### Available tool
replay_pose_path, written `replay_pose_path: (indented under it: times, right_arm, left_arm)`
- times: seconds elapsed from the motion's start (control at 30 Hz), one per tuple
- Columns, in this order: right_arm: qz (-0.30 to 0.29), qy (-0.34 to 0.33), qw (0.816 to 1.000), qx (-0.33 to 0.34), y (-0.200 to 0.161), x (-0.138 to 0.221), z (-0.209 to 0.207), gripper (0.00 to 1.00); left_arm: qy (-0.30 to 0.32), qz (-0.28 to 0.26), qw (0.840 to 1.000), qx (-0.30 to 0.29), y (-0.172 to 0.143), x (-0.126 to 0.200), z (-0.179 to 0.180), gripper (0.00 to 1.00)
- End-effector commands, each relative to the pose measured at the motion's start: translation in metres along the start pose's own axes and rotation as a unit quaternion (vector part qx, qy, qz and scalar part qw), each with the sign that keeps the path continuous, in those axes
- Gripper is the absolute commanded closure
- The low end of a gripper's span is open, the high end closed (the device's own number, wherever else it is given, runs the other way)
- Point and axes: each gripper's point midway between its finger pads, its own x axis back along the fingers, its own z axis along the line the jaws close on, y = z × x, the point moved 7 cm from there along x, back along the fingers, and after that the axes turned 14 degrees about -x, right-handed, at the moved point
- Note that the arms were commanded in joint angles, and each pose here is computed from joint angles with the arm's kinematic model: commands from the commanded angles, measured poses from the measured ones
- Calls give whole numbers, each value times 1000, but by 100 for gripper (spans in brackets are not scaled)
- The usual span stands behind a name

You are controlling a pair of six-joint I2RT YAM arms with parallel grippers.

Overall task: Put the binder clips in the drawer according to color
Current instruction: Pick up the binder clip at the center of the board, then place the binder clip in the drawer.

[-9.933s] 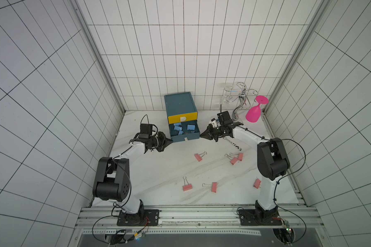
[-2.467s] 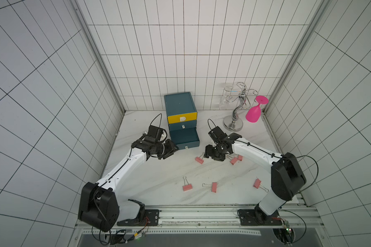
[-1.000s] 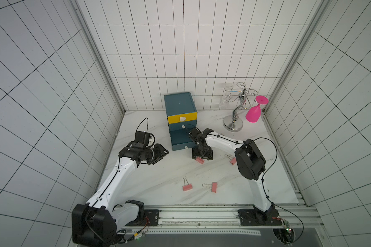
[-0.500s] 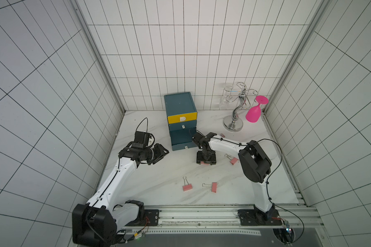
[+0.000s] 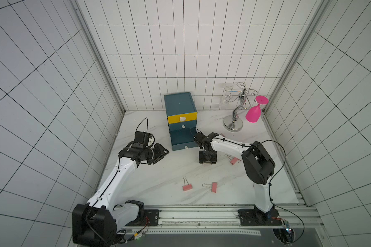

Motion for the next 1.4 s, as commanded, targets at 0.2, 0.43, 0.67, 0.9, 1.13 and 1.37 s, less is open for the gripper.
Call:
replay_pose_path:
  times: [0.2, 0.43, 0.67, 0.9, 1.13, 1.37]
  right_arm:
    - [-70, 15, 997, 21, 10, 61, -14, 56]
    - [-86, 65, 993, 51, 32, 98, 20, 57]
    - [-86, 92, 990, 57, 70, 108, 62, 55]
    - [-87, 95, 990, 49, 103, 99, 74, 26]
    - [-100, 113, 987, 59, 100, 117, 64, 23]
    - [-72, 123, 987, 71, 66, 117, 31, 23]
  left_arm:
    - [-14, -17, 1000, -12, 11, 7, -10, 50]
    - [-16, -20, 1000, -10, 13, 8, -11, 50]
    - [-16, -20, 1000, -8, 11, 9, -11, 50]
    - [-15, -18, 1000, -11, 11, 10, -11, 50]
    - [-14, -16, 1000, -14, 13, 10, -12, 50]
    - [-17, -16, 1000, -15, 15, 9, -14, 50]
